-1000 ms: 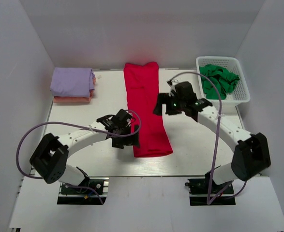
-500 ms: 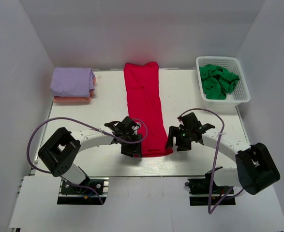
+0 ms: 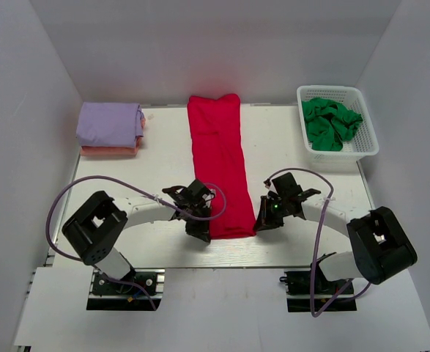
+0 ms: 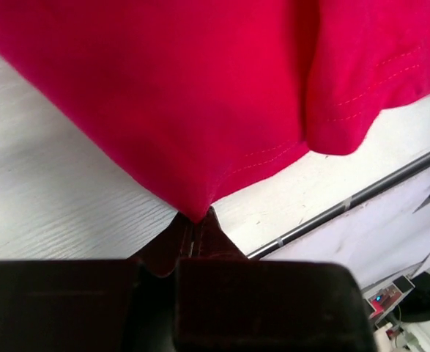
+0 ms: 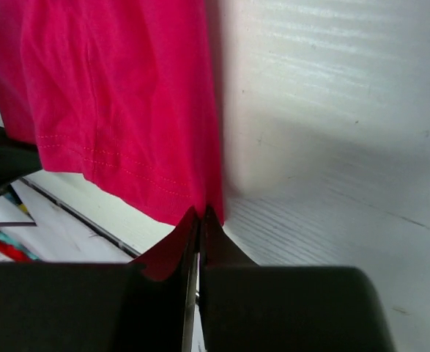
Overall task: Fold and stack the t-shirts
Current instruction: Grab the bottom of the folded rectangular tshirt with both arms, then fold the folded rectangular tshirt in 1/3 of the way
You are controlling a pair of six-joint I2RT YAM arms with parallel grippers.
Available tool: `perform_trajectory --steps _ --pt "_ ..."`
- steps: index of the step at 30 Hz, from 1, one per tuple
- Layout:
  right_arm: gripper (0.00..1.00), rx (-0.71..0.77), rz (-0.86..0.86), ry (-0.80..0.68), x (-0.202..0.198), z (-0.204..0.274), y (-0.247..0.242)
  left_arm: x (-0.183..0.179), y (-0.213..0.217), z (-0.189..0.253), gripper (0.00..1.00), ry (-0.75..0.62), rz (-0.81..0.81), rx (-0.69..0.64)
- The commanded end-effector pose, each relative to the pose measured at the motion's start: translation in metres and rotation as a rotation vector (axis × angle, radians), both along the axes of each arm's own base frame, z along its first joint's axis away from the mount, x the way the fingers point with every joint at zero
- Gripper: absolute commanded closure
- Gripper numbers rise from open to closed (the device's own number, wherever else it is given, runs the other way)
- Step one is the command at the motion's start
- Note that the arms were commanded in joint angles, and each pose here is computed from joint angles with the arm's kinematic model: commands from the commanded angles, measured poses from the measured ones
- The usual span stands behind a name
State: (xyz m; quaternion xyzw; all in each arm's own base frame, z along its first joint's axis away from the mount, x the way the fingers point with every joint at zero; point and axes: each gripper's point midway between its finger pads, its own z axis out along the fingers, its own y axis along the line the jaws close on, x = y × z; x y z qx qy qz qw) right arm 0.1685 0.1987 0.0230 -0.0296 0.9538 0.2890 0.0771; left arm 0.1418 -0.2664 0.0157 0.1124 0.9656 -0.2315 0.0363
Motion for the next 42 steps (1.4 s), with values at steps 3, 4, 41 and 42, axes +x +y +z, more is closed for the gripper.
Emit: perform_trajectory --steps 3,4,41,42 --pt "1.00 0.050 0.043 0.046 -0.017 0.007 0.004 0.007 0.001 0.026 1.00 -0.044 0.029 0.014" --pt "1.00 0.064 0.040 0.047 -0.023 0.009 0.004 0.005 0.002 0.030 1.00 -0.034 0.048 0.013" --pt "1.00 -0.073 -0.029 -0.149 0.138 0.107 0.016 0.175 0.017 0.121 1.00 -0.317 0.461 -0.018" --pt "1.00 -0.076 -0.022 -0.155 0.147 0.109 0.018 0.185 0.016 0.128 1.00 -0.331 0.462 -0.022"
